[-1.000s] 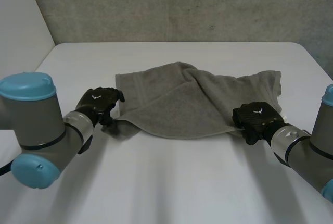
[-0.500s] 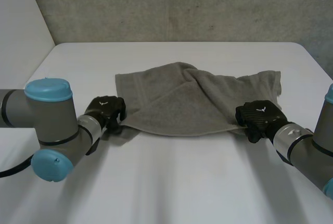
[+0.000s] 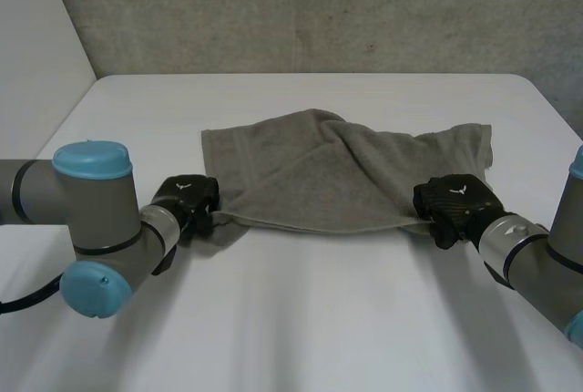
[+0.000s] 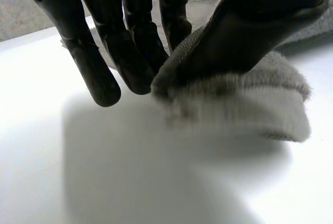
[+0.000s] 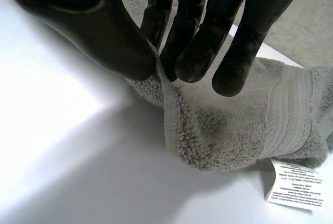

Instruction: Fold the towel.

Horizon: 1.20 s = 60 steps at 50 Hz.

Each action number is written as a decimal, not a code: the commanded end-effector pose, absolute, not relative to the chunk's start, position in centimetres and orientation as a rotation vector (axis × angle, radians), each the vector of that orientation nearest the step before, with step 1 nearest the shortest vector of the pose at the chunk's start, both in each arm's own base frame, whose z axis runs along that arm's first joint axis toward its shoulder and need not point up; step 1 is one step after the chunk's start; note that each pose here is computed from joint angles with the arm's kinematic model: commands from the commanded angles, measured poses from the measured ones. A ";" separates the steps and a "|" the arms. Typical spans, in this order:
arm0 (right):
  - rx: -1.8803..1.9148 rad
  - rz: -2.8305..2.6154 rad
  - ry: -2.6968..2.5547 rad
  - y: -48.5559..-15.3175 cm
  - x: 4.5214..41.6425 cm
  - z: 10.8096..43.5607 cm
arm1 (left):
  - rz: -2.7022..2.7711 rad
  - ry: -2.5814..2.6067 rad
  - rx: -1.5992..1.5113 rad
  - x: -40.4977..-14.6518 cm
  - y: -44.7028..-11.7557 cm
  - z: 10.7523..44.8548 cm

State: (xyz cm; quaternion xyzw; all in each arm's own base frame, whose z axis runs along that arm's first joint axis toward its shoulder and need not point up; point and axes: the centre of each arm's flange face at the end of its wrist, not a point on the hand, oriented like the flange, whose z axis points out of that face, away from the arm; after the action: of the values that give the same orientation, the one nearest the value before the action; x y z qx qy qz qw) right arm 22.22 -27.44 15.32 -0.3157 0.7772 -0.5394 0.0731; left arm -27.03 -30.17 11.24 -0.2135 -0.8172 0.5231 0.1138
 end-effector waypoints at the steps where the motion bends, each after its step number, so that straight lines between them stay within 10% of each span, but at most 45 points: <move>1: -0.838 -1.634 2.370 -27.9 21.8 15.6 | 1.520 -2.410 -0.612 -26.7 -29.5 13.1; 12: -0.759 -1.749 2.478 -29.2 20.8 14.9 | 1.647 -2.323 -0.324 -23.9 -31.1 18.0; 60: -0.979 -1.818 2.396 -33.2 19.3 12.7 | 1.669 -2.358 -0.229 -21.6 -32.7 17.4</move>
State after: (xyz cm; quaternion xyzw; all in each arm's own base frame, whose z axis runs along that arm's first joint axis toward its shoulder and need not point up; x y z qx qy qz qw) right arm 18.81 -32.52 13.52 -0.3010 0.7612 -0.5740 -0.0223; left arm -21.55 -32.70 17.36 -0.0781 -0.8082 0.5709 0.1212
